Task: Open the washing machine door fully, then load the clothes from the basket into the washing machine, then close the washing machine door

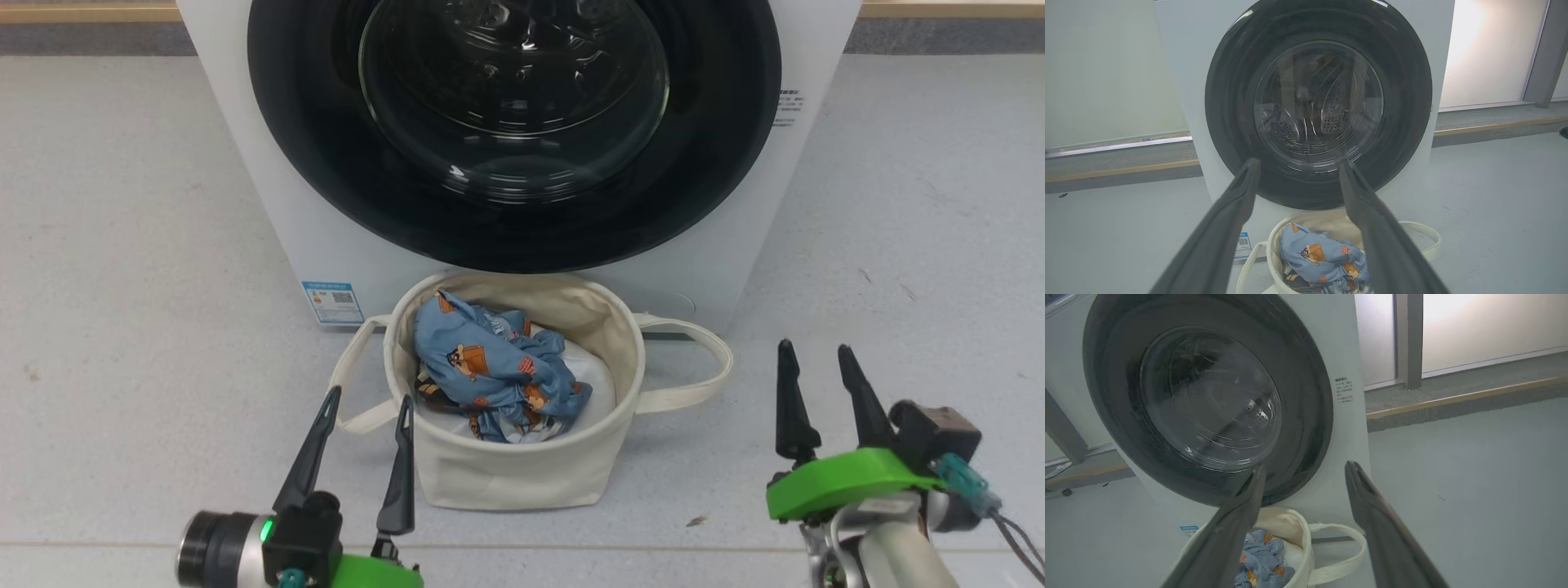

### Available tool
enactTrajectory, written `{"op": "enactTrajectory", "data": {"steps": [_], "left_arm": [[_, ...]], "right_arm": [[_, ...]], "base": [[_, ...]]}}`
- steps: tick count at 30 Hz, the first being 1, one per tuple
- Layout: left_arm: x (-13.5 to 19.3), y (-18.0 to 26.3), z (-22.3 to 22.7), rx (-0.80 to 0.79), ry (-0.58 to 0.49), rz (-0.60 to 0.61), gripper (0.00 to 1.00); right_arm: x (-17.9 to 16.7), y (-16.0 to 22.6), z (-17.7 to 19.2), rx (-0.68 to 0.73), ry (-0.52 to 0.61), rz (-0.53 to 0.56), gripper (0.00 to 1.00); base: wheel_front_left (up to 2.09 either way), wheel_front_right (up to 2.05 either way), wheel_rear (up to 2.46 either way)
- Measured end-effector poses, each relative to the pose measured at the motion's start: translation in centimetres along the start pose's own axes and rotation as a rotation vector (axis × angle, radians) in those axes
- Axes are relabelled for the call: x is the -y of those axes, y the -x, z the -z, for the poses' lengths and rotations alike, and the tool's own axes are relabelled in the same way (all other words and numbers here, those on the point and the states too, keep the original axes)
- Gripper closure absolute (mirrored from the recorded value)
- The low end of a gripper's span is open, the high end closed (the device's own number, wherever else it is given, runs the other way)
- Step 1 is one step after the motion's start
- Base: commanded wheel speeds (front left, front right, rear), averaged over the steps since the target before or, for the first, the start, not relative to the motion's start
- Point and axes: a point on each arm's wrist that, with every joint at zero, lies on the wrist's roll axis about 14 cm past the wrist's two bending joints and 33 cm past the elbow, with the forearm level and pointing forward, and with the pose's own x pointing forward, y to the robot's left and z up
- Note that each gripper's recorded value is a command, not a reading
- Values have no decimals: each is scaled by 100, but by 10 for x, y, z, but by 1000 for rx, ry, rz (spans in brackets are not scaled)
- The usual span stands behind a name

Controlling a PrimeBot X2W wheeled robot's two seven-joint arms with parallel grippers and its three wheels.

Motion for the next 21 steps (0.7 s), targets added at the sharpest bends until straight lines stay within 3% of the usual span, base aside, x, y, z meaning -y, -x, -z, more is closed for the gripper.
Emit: {"op": "enactTrajectory", "data": {"steps": [1,13,21], "left_arm": [[-1,0,3,-10,0,-4,0],[-6,-2,23,-73,14,-39,0],[-15,-3,24,-76,12,-74,0]], "right_arm": [[4,1,3,-5,-31,16,0],[1,-11,-17,44,101,-15,0],[-3,-11,-17,45,103,-28,0]], "base": [[0,0,0],[0,0,0],[0,0,0]]}}
